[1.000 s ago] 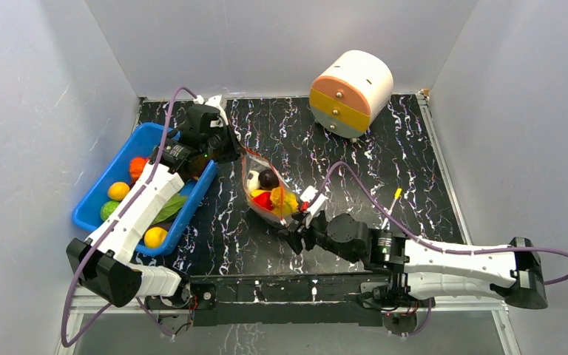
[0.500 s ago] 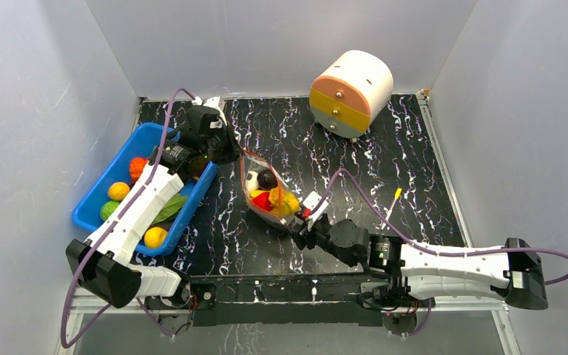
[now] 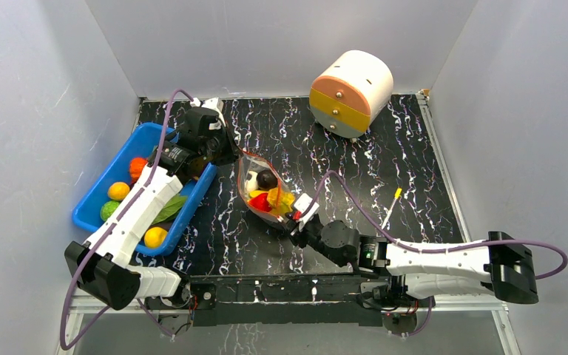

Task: Place the food in the zip-top bag and seal the zipper
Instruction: Adjust the zipper food storage bag at the center of the board.

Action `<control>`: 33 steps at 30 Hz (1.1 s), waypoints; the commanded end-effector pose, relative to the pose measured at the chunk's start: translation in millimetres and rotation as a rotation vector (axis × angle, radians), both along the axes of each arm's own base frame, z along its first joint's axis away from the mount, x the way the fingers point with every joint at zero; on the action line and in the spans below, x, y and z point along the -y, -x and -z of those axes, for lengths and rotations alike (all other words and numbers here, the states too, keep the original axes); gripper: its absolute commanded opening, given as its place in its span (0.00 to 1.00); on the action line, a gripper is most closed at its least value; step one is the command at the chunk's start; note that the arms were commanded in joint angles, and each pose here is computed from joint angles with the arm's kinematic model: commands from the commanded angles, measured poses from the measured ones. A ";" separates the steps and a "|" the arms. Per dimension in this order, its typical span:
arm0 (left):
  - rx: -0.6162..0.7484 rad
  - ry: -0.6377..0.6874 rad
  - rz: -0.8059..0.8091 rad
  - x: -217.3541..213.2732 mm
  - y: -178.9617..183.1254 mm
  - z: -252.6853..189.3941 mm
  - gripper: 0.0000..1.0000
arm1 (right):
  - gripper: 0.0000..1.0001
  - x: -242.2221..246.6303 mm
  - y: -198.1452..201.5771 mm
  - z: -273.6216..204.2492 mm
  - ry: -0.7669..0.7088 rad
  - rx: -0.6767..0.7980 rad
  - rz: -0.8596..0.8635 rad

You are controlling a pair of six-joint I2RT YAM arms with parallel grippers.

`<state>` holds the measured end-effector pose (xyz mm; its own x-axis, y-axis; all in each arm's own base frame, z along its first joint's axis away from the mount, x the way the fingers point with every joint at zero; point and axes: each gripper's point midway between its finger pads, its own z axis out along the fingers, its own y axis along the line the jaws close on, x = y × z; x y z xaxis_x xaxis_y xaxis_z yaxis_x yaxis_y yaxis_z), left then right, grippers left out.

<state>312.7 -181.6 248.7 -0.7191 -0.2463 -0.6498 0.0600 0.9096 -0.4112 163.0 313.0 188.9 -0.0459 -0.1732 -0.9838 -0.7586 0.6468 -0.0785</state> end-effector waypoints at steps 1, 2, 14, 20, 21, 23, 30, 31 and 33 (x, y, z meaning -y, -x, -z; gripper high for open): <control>0.050 0.013 -0.014 -4.4 3.2 -15.7 0.00 | 0.23 0.9 -6.7 -26.2 -0.089 0.067 0.035; 0.052 0.013 -0.016 -4.6 3.1 -16.6 0.00 | 0.16 2.8 -7.0 -26.9 -0.090 0.072 0.038; 0.256 0.080 0.041 -6.4 13.3 -73.8 0.35 | 0.00 28.5 -4.4 -53.0 -0.108 0.133 0.043; 0.657 0.035 0.353 4.4 44.0 -118.9 0.46 | 0.00 20.0 11.6 -69.6 -0.086 0.142 -0.085; 0.723 0.017 0.430 7.7 54.1 -121.9 0.48 | 0.00 18.4 14.9 -73.0 -0.087 0.148 -0.111; 0.815 -0.007 0.595 17.1 76.3 -121.0 0.55 | 0.00 15.7 18.1 -75.5 -0.069 0.152 -0.143; 0.908 0.007 1.043 42.9 134.8 -103.8 0.57 | 0.00 6.0 23.0 -87.4 -0.054 0.133 -0.197; 0.911 0.017 1.090 44.6 141.7 -101.1 0.58 | 0.00 5.1 23.0 -90.4 -0.065 0.130 -0.198; 0.921 0.042 1.158 47.4 153.0 -97.5 0.59 | 0.00 3.7 22.8 -94.2 -0.086 0.117 -0.201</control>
<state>196.5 -214.0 353.7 -0.0058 0.1152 -0.9933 0.9022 0.4291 0.0445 142.6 299.4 233.4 0.0720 -0.2217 -0.9724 -0.8459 0.5030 -0.1773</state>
